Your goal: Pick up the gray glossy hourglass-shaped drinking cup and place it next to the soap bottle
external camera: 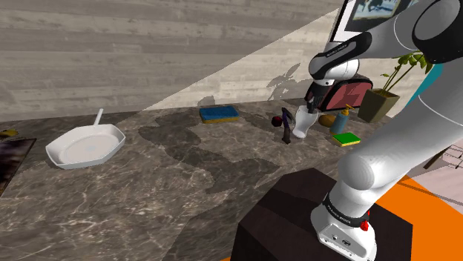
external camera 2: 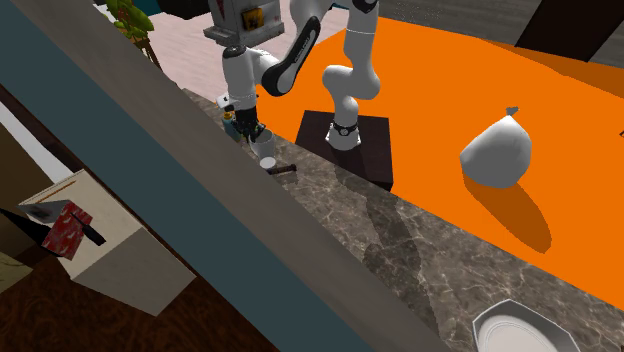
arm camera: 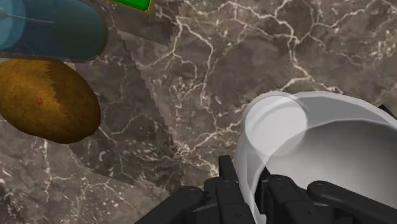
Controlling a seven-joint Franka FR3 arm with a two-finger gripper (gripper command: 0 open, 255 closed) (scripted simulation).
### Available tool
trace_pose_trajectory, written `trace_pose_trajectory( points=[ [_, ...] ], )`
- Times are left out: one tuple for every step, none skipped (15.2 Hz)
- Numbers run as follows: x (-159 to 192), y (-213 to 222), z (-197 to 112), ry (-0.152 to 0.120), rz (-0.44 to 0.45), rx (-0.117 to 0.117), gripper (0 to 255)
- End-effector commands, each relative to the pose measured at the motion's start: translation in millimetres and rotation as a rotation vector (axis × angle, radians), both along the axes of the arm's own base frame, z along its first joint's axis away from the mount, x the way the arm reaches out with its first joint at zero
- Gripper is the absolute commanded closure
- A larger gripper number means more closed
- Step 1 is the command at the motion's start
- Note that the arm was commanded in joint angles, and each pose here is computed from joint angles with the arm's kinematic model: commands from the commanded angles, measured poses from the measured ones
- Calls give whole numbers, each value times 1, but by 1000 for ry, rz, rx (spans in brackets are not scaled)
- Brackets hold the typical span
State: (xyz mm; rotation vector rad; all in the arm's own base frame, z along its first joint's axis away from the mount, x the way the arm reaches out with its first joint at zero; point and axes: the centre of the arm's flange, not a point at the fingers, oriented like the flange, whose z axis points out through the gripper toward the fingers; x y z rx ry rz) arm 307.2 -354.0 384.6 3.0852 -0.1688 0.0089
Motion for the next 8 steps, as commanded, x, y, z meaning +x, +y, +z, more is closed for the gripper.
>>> trace_pose_trajectory(
  points=[
    [0, 0, -1, -1, 0, -1, 255],
    [0, 0, -1, -1, 0, -1, 255],
    [0, 0, -1, -1, 0, -1, 255],
    [0, 0, -1, -1, 0, -1, 255],
    [0, 0, -1, -1, 0, -1, 255],
    [0, 0, -1, -1, 0, -1, 0],
    [0, 0, -1, -1, 0, -1, 0],
    [0, 0, -1, -1, 0, -1, 0]
  ],
)
